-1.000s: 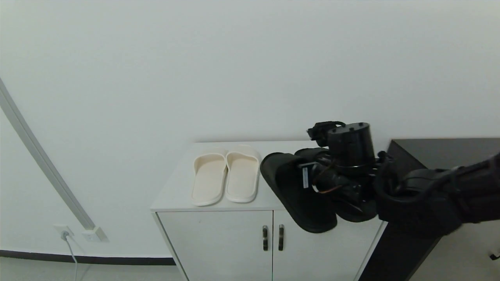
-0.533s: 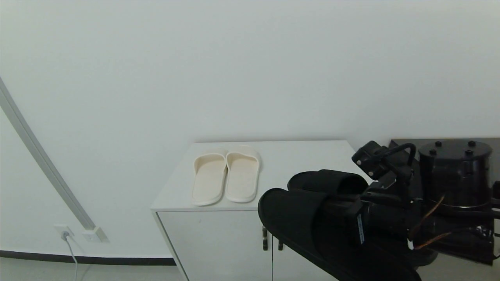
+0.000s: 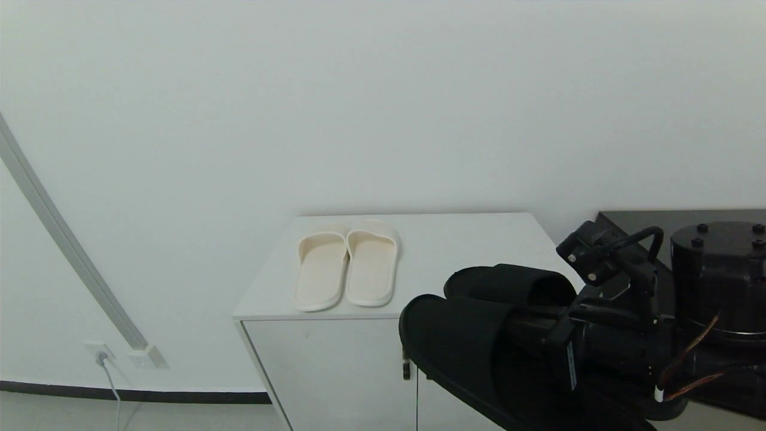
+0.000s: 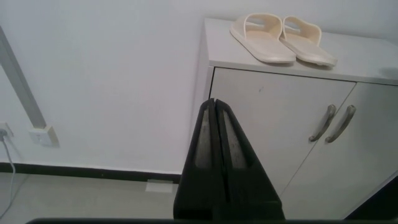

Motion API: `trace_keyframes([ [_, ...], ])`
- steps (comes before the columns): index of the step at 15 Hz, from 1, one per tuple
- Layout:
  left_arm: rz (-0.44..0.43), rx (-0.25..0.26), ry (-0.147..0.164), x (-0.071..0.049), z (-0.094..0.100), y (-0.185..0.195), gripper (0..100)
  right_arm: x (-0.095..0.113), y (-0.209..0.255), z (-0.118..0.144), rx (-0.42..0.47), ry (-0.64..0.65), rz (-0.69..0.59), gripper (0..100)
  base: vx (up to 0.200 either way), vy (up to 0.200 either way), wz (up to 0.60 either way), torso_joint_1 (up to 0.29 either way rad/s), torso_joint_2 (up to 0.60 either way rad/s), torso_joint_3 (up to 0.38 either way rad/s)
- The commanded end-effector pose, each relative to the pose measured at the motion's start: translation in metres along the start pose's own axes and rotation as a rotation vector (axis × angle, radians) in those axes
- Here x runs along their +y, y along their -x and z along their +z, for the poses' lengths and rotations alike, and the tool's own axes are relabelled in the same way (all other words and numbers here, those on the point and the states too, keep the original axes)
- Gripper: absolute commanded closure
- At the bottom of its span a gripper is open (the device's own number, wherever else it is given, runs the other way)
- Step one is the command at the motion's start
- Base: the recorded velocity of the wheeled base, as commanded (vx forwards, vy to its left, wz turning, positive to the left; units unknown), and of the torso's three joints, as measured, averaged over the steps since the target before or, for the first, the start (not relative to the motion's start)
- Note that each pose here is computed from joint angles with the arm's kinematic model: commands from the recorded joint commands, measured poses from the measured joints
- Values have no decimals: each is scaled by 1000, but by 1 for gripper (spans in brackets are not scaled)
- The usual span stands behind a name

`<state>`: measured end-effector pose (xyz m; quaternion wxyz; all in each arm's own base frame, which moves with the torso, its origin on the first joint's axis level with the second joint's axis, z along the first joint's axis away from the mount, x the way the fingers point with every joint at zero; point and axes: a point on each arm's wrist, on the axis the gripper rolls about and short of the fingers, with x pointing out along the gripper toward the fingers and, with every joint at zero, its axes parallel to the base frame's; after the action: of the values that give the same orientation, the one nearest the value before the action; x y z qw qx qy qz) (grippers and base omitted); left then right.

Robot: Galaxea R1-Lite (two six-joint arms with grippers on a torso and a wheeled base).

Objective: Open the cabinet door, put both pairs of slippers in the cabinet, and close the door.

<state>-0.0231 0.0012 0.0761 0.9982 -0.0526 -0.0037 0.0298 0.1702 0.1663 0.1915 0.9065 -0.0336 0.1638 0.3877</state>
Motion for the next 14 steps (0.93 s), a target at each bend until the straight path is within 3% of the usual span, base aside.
trace_keyframes([
  [1,0,1,1,0,0,0,100,1,0,-1,2,-1,8,100,-200,0,0,7,7,-2],
  [3,0,1,1,0,0,0,100,0,-2,-3,14,-1,0,100,-200,0,0,-7,-2,5],
  [14,1,1,-2,0,0,0,100,-1,-1,-15,34,0,2,100,0,0,0,0,0,0],
])
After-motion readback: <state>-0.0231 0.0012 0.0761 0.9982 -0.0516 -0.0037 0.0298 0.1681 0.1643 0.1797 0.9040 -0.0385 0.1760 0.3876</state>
